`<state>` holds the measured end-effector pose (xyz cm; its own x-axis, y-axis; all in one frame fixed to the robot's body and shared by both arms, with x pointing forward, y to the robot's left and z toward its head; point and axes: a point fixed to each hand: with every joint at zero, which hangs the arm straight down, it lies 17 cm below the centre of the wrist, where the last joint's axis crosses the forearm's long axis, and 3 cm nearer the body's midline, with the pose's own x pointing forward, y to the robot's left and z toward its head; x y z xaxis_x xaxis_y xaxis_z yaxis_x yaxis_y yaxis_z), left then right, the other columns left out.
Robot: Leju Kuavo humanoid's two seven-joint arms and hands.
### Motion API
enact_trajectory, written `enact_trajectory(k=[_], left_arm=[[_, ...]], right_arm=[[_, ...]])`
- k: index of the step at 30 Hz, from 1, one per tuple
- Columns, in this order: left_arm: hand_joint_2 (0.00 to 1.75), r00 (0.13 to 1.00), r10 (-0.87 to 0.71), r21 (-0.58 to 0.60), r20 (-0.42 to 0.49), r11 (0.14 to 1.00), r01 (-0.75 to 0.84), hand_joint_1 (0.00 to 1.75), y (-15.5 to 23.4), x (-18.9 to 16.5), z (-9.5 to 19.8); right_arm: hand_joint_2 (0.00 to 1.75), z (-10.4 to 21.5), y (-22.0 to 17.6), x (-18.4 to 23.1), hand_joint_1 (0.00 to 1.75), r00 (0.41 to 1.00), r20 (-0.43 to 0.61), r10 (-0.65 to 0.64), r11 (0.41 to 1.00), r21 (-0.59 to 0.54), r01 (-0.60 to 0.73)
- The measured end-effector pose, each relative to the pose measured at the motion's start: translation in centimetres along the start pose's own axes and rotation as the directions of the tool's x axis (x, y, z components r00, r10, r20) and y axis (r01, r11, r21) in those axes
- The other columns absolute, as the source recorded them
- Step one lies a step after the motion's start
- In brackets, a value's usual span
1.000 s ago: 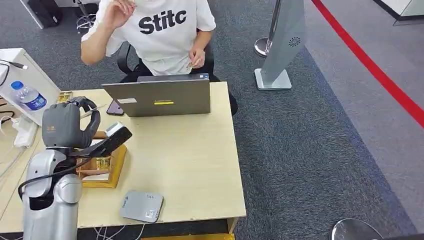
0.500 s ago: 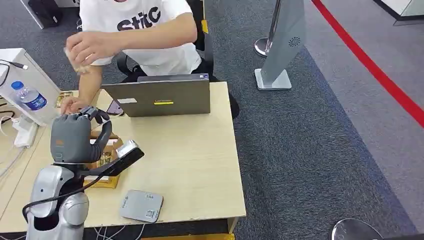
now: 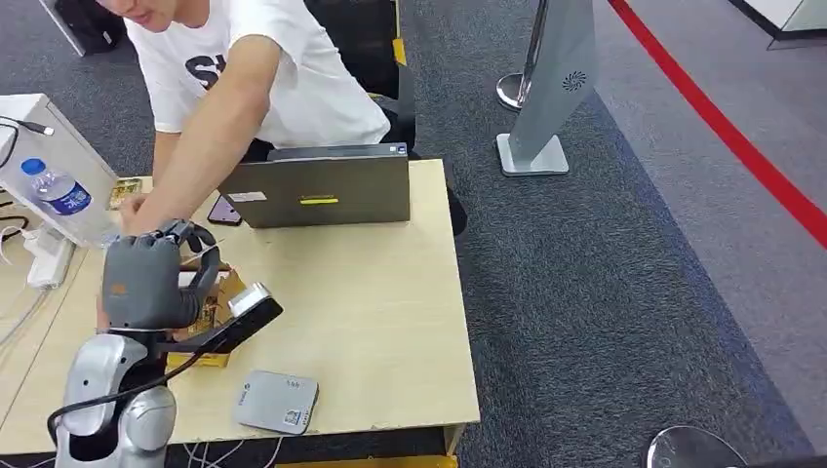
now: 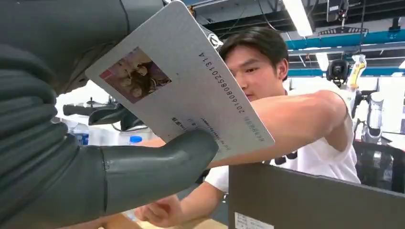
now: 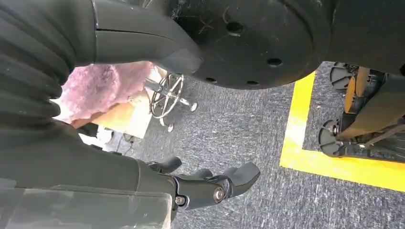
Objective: Pass the card to the sensor for recognition and then transmit it.
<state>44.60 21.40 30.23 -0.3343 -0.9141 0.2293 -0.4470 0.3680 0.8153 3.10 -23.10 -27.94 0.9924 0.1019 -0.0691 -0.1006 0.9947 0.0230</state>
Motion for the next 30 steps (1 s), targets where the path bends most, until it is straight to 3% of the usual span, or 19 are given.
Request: enact_trajectory(k=[15, 30], left_arm=[[1.75, 0.999, -0.028, -0.13, -0.042, 0.991, 0.022, 1.75, -3.8, -1.7, 1.8], [1.75, 0.993, -0.09, -0.391, -0.076, 0.919, 0.054, 1.75, -12.6, -4.4, 8.3]], right_arm=[[1.75, 0.0, 0.0, -0.1, 0.0, 1.0, -0.003, 0.0, 1.0, 0.0, 0.0], [1.75, 0.0, 0.1, -0.1, 0.0, 1.0, 0.001, 0.013, 1.0, 0.004, -0.013]])
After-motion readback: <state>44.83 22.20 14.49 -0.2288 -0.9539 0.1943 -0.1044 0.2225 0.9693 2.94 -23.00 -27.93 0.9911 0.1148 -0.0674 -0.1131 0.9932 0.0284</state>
